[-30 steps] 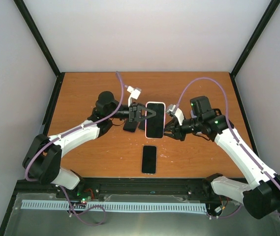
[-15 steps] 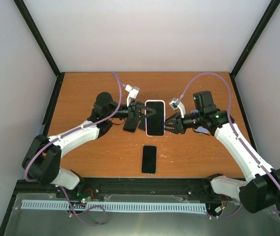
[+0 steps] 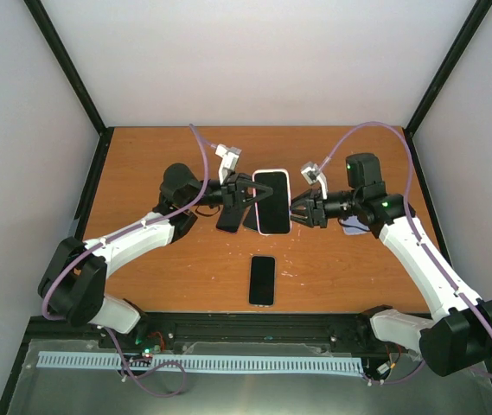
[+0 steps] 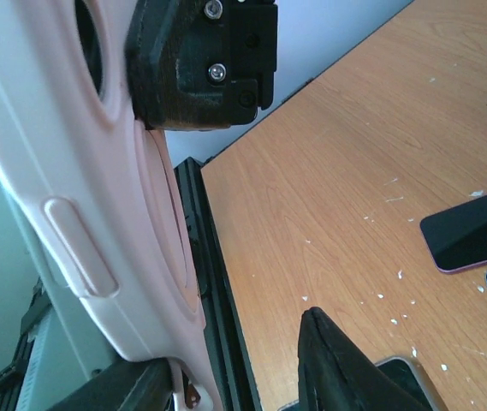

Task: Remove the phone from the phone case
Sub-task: Remove the phone case from the phone.

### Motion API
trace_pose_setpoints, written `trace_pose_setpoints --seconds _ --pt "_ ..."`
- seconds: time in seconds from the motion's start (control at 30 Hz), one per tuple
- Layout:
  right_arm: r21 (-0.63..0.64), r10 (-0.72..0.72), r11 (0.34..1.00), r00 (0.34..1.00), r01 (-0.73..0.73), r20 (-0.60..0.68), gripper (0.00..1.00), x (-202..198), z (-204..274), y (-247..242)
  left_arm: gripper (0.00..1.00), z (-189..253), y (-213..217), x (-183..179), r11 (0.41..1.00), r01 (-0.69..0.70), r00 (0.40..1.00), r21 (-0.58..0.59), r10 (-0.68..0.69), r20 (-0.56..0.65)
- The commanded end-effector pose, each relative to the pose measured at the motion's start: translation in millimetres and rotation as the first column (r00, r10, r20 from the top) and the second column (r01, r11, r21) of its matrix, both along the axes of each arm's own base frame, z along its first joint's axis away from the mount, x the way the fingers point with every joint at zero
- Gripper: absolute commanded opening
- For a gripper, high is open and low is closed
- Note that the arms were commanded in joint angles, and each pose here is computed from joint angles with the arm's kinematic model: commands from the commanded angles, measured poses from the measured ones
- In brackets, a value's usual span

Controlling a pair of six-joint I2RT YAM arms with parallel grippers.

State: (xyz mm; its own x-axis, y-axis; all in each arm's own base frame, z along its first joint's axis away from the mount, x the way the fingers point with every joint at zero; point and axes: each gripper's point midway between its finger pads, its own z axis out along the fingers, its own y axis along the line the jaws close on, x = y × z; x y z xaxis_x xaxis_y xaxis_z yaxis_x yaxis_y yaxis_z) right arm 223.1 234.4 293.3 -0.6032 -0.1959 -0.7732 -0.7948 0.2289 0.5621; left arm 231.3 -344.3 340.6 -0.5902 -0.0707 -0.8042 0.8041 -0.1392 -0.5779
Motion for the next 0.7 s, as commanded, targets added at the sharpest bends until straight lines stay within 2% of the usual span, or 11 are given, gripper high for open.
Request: trace_pose_setpoints --seconds 0.0,0.1,0.23,0.37,0.43,0.47,0.57,0.6,0.67 --pt "0.204 0.026 0.971 0.907 -0.123 0.421 0.36 2 114 8 0.0 -78 -23 -79 0.91 0.38 0.906 0.164 -0.331 -0.263" --pt "0.21 0.03 0.969 0.901 -0.133 0.433 0.35 1 120 9 0.0 -82 -24 -78 0.908 0.384 0.904 0.169 -0.331 -0.272" --pt "0.196 0.022 0.974 0.908 -0.114 0.418 0.19 4 114 9 0.0 -81 -27 -76 0.907 0.378 0.909 0.184 -0.326 -0.259" --pt "0.15 0.007 0.986 0.919 -0.072 0.394 0.04 7 87 3 0.0 -77 -30 -62 0.925 0.326 0.933 0.194 -0.282 -0.222" --pt "0.119 -0.025 0.993 0.937 -0.018 0.348 0.03 14 64 -4 0.03 -77 -30 -48 0.939 0.279 0.948 0.2 -0.237 -0.214" --pt "0.1 -0.056 0.995 0.95 0.026 0.308 0.03 21 47 -11 0.1 -78 -30 -37 0.948 0.241 0.957 0.207 -0.196 -0.214" --pt "0.056 -0.165 0.986 0.967 0.156 0.196 0.03 46 1 -41 0.42 -86 -28 6 0.968 0.078 0.976 0.237 -0.026 -0.216" --pt "0.041 -0.198 0.98 0.967 0.194 0.159 0.03 53 -15 -50 0.5 -88 -23 20 0.97 0.017 0.977 0.243 0.036 -0.211" --pt "0.01 -0.251 0.968 0.964 0.251 0.085 0.03 62 -43 -69 0.57 -90 -12 50 0.955 -0.134 0.962 0.265 0.189 -0.198"
